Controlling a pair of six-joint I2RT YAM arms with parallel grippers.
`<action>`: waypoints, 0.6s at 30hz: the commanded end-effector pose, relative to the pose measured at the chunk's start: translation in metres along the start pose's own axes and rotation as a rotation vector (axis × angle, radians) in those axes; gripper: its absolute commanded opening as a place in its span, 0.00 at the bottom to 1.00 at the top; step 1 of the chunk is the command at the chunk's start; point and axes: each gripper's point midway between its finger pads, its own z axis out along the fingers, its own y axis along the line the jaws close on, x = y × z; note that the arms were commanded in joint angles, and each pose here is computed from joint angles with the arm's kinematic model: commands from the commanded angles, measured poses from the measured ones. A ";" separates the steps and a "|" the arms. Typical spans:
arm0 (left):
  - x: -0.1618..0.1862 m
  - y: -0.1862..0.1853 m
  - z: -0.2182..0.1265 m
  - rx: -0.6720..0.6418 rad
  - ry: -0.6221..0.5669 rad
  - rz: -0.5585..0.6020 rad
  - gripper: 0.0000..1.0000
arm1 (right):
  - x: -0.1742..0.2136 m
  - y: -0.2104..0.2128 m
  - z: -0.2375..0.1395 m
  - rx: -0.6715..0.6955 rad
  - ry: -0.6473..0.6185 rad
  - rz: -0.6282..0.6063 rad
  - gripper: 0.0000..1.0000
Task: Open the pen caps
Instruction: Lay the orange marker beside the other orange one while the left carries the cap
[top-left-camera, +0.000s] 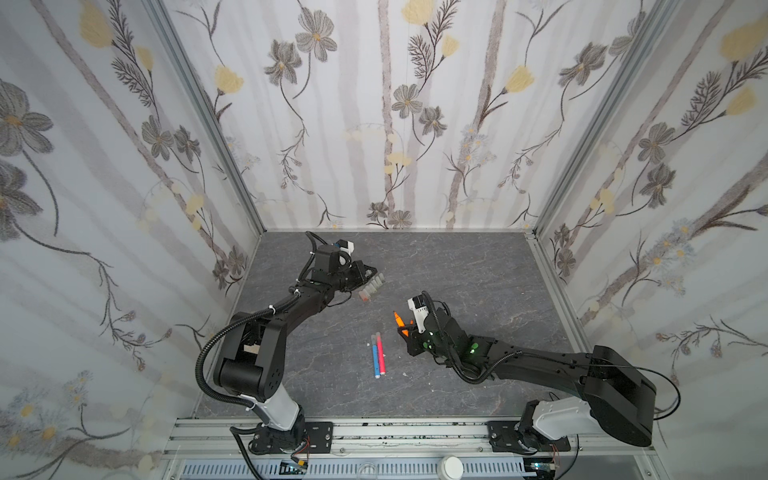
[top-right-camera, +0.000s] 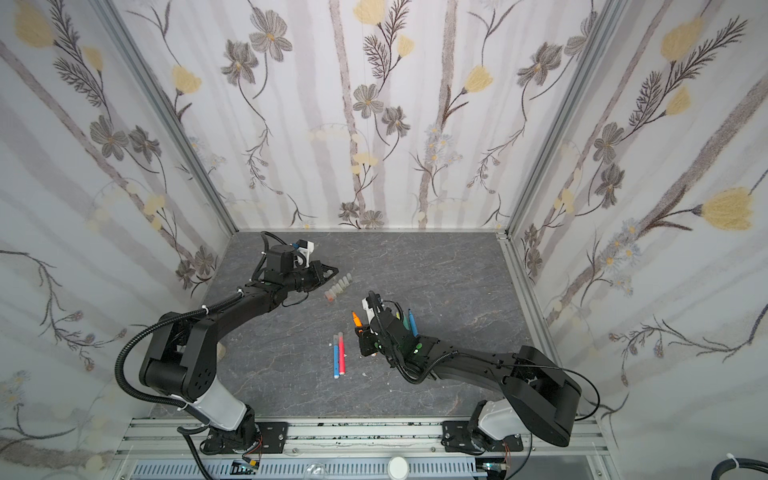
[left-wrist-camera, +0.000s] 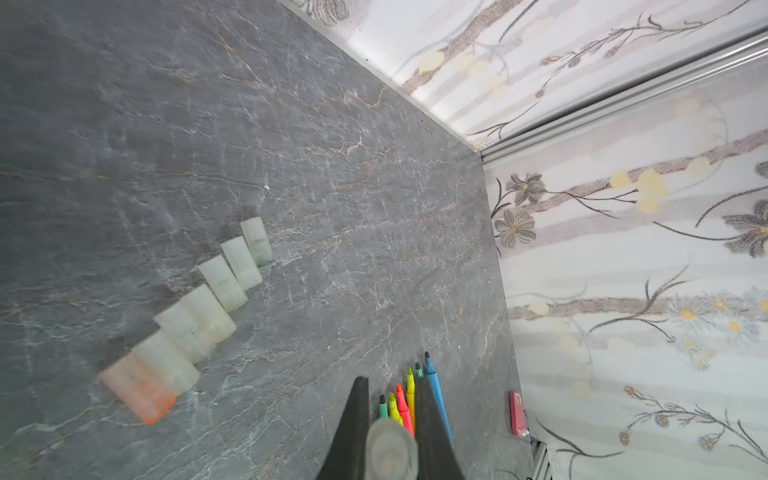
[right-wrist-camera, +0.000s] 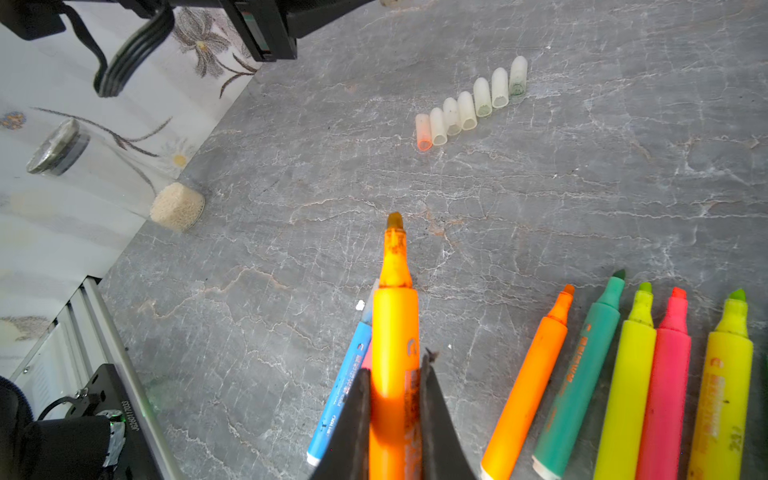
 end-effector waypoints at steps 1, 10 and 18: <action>-0.005 0.016 -0.011 -0.032 -0.038 0.018 0.00 | -0.003 -0.003 0.007 0.040 -0.007 0.054 0.00; 0.013 0.063 -0.038 -0.095 -0.045 -0.033 0.00 | 0.016 -0.022 0.050 0.289 0.084 0.110 0.00; 0.022 0.074 -0.045 -0.109 -0.050 -0.045 0.00 | 0.038 -0.043 0.061 0.376 0.114 0.125 0.01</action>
